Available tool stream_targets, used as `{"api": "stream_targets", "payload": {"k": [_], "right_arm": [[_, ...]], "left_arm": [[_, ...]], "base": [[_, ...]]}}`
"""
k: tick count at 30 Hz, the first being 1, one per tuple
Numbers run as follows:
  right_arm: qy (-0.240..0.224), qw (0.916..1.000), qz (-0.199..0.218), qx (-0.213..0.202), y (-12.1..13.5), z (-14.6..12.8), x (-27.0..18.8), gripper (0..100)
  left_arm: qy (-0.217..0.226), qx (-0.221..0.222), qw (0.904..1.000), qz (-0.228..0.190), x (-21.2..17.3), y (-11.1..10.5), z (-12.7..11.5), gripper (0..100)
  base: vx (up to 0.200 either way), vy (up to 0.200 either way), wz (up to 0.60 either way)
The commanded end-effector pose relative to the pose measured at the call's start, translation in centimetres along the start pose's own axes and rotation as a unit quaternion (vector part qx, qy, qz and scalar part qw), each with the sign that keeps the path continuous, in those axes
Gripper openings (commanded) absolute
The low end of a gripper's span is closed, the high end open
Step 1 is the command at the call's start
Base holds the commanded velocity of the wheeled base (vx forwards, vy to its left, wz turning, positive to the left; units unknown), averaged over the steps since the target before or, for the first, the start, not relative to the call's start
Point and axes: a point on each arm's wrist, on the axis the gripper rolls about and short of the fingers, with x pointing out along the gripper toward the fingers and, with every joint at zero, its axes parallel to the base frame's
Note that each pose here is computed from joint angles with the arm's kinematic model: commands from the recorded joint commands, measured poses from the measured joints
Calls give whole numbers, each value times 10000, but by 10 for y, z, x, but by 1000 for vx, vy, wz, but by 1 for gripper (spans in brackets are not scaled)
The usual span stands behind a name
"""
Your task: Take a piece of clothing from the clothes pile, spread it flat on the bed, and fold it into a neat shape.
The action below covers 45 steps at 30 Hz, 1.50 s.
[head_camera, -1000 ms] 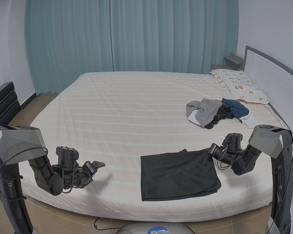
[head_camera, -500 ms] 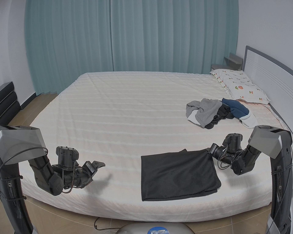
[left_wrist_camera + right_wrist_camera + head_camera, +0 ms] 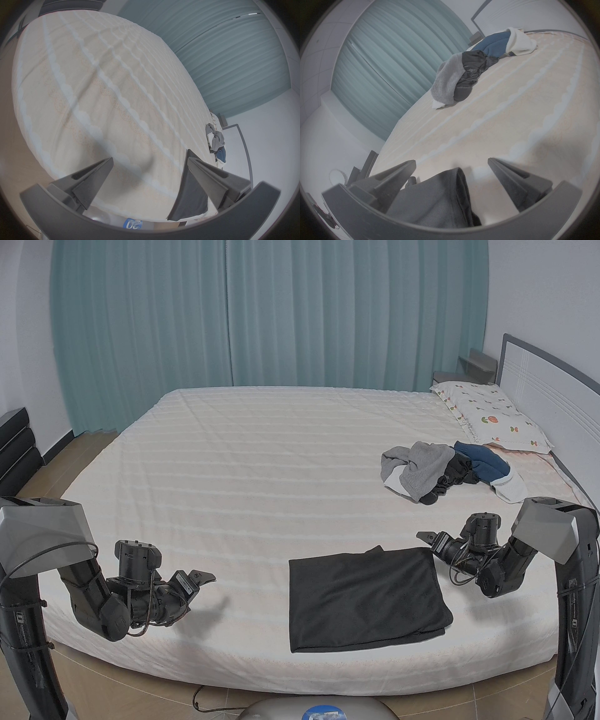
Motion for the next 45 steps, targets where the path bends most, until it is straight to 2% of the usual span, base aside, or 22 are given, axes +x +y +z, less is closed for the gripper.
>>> {"api": "stream_targets", "payload": {"k": [1,8,18,22,29,35,45], "right_arm": [[-116,9999,22,119,3,11,-8,100],[-216,9985,98,488,18,27,-38,100],[231,9967,-323,713,8,17,-73,100],[617,9929,-231,990,6,8,-104,100],[858,9873,-201,1320,-6,-8,-114,100],[825,9876,-144,1331,-11,-10,-110,100],[1163,9818,4,1500,-22,-12,-117,100]], "left_arm": [[-21,-41,10000,-27,0,-1,1,100],[-6,-30,10000,-28,-2,-1,0,100],[169,48,9997,-158,-8,-12,-13,100],[249,-95,9994,-242,-8,-18,-18,100],[456,-18,9986,-285,-12,-23,-33,100],[528,19,9982,-268,-13,-23,-38,100],[570,82,9978,-337,-12,-28,-41,100]], "base": [[0,0,0],[0,0,0],[0,0,0],[0,0,0],[0,-200,0],[0,-200,0],[0,-200,0]]}}
